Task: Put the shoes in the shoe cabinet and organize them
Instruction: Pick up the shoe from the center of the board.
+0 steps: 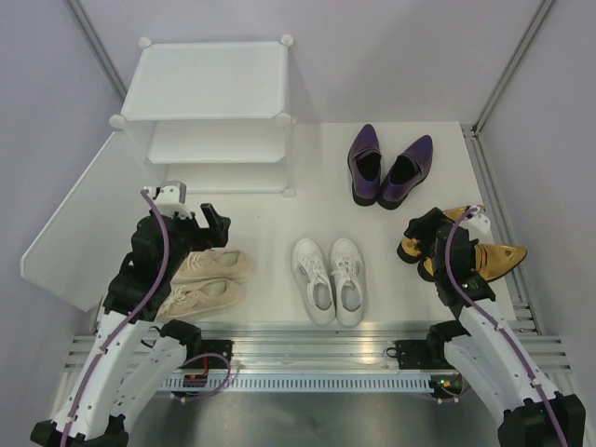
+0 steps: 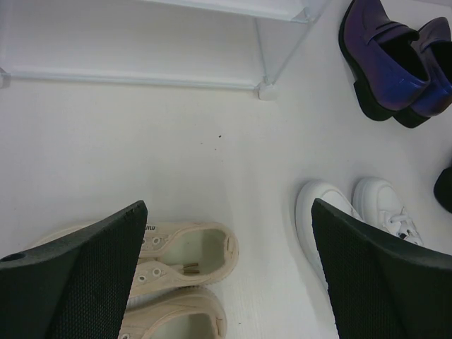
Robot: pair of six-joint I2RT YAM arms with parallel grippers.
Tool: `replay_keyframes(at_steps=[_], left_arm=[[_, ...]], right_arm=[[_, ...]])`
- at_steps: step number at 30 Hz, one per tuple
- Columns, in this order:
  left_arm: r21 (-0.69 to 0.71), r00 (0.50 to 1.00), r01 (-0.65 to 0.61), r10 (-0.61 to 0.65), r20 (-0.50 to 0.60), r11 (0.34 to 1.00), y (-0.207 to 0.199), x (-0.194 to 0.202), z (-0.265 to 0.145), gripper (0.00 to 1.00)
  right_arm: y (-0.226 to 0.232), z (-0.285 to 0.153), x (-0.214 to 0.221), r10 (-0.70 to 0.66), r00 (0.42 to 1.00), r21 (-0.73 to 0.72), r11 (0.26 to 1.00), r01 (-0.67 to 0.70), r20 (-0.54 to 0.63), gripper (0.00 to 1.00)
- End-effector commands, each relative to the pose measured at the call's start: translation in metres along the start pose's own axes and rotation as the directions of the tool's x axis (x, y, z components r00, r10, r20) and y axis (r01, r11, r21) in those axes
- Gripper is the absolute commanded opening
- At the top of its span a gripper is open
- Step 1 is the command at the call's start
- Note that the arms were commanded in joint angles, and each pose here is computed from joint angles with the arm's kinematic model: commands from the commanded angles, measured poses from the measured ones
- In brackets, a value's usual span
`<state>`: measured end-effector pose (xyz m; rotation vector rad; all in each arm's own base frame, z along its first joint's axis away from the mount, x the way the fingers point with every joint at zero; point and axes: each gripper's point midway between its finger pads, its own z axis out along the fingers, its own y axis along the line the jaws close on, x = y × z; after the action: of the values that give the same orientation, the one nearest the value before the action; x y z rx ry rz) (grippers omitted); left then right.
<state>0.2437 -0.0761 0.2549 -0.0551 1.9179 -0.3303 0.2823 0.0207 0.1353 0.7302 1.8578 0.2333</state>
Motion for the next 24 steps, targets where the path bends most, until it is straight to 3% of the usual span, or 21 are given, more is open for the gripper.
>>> replay_keyframes(at_steps=[1, 4, 10, 16, 19, 24], left_arm=[[0.015, 1.0, -0.016, 0.016, 0.015, 1.0, -0.003, -0.004, 0.001, 1.0], [0.017, 1.0, -0.014, 0.014, 0.016, 1.0, -0.003, -0.005, 0.001, 1.0], [0.02, 1.0, -0.01, 0.01, 0.011, 1.0, -0.004, -0.004, 0.002, 1.0], [0.05, 1.0, -0.006, 0.005, 0.004, 0.999, -0.01, -0.003, 0.001, 1.0], [0.076, 1.0, 0.002, -0.002, -0.007, 0.997, -0.015, -0.001, 0.001, 1.0], [0.099, 1.0, 0.005, -0.004, -0.016, 0.995, -0.019, 0.0, 0.0, 1.0]], right_arm=[[0.004, -0.011, -0.035, 0.05, 0.991, 0.008, 0.999, -0.051, 0.122, 0.98], [-0.006, -0.013, -0.035, 0.082, 0.983, 0.02, 0.996, -0.086, 0.163, 0.98], [-0.001, -0.012, -0.031, 0.015, 0.99, -0.007, 1.0, -0.014, 0.139, 0.98], [0.033, -0.013, -0.016, -0.102, 0.993, -0.186, 0.976, 0.11, 0.051, 0.98], [0.052, -0.021, -0.028, -0.071, 0.995, -0.26, 0.962, 0.088, 0.073, 0.98], [0.095, -0.022, -0.068, -0.02, 0.988, -0.355, 0.932, 0.073, 0.15, 0.81]])
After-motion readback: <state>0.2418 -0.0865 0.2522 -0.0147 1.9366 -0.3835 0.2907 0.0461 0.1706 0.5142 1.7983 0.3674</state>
